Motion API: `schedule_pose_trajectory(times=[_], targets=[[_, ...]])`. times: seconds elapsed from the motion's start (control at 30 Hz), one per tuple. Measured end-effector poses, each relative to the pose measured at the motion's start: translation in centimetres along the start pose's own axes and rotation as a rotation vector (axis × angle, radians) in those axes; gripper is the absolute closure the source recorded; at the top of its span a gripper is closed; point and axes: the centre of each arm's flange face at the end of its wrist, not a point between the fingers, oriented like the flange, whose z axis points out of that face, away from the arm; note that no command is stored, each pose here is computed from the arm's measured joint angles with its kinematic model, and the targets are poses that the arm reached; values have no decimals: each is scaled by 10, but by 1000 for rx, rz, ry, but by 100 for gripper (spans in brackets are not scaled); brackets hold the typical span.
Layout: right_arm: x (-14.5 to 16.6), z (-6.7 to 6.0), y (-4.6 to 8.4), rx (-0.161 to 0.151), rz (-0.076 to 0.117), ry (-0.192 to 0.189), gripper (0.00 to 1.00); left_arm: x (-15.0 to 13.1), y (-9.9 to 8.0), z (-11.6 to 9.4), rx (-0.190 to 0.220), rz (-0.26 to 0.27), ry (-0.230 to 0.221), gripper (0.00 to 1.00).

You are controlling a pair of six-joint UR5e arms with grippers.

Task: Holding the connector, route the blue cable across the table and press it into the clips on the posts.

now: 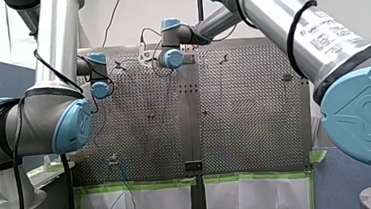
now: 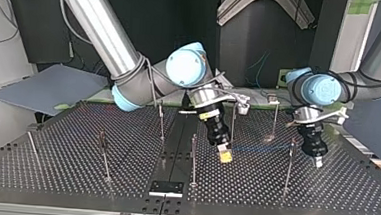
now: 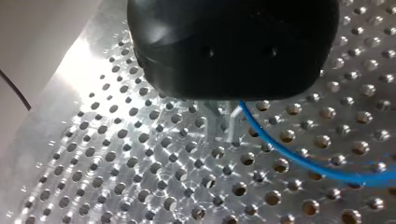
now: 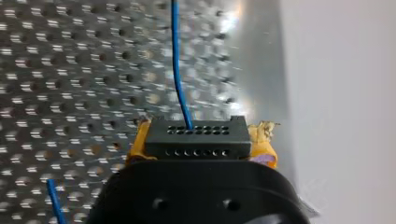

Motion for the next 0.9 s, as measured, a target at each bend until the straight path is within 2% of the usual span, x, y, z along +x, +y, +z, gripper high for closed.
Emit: schedule_pose_trajectory(times=[0.07,0.1,0.17,0.2,0.23,0.27,0.47,0.73,0.9], targets=[[-7,0,0,0,-1,-9,100,-1,0,-2,-6,1,12,45],[-8,1,0,0,-1,-11,100,-3,0,-3,-8,2,17,45],[-11,1,0,-1,0,-14,100,-7,-2,-5,-11,0,25,26],[-11,1,1,-1,1,-15,100,-9,-2,-7,-12,-1,28,26],[-13,1,1,-2,2,-17,100,-12,-3,-10,-14,-4,34,20],[-15,1,1,-2,3,-20,100,-14,-3,-12,-15,-7,38,0],[-26,2,5,-8,3,-40,100,-21,-4,-32,-9,-37,85,0],[-35,2,7,-14,1,-56,100,-33,-5,-64,-30,-53,138,0],[-41,1,7,-16,1,-72,100,-39,-11,-82,-8,-82,178,0]])
